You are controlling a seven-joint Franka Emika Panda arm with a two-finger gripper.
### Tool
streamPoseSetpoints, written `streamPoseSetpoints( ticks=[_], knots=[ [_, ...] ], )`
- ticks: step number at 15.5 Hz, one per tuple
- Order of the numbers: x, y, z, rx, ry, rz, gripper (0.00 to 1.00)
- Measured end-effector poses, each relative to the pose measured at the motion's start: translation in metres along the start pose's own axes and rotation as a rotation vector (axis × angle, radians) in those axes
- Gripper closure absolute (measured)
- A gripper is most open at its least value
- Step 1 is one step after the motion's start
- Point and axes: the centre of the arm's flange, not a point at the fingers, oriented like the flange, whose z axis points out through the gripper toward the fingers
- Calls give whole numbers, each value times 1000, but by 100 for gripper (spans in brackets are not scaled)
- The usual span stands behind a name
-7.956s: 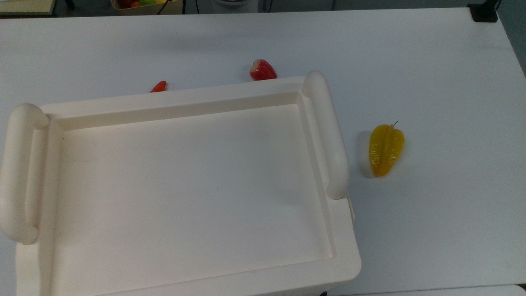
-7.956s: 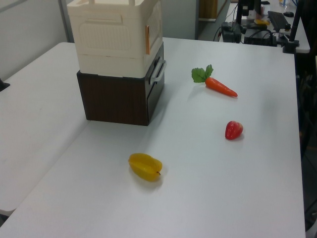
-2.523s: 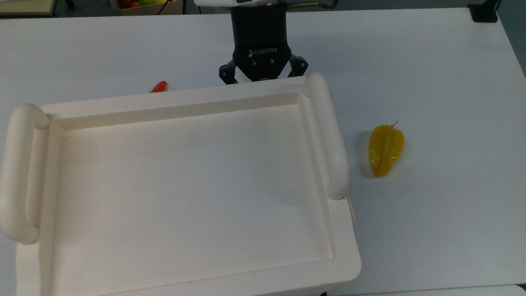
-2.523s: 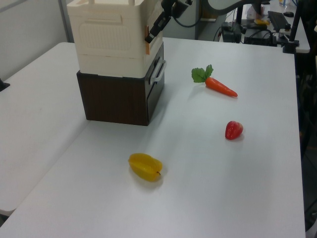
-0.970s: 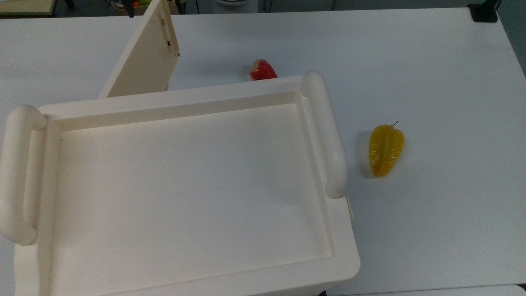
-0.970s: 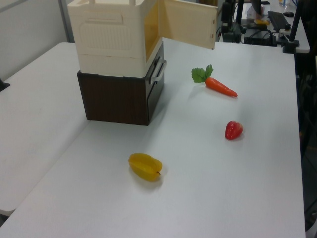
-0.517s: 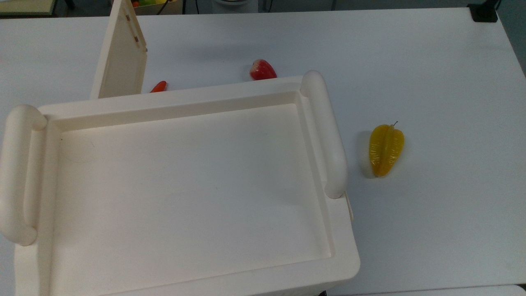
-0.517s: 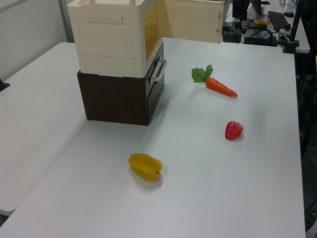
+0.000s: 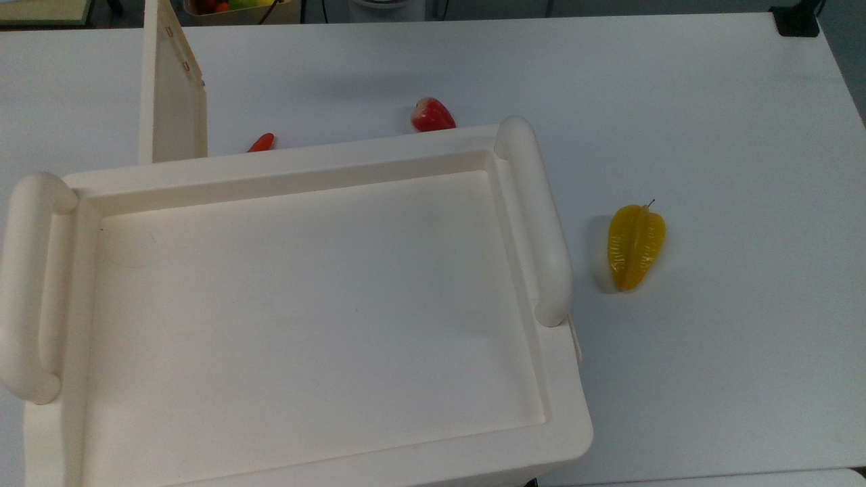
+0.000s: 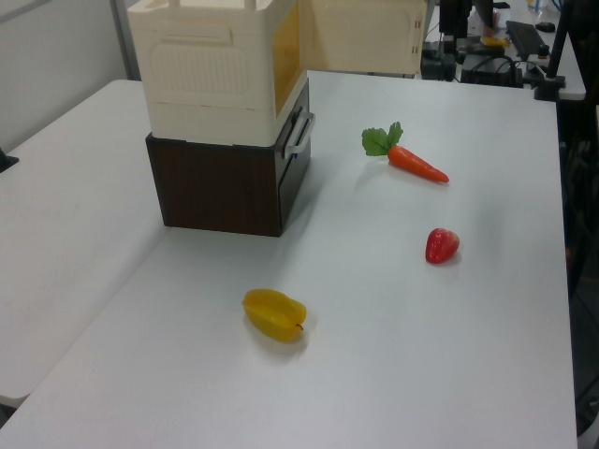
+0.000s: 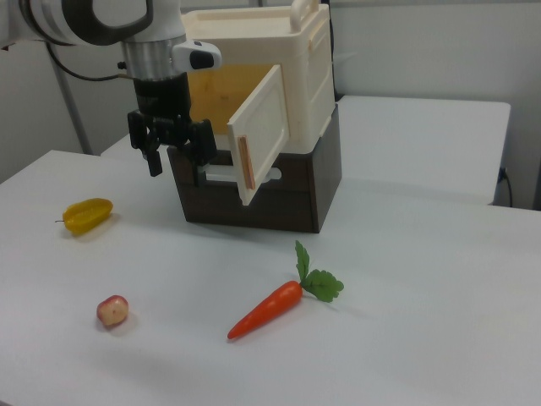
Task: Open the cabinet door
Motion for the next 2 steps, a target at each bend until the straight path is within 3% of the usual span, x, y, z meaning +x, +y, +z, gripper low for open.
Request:
streamPoseSetpoints(
  ticks=[2],
  knots=[
    [0, 0, 0, 0, 0, 1, 0]
  ],
)
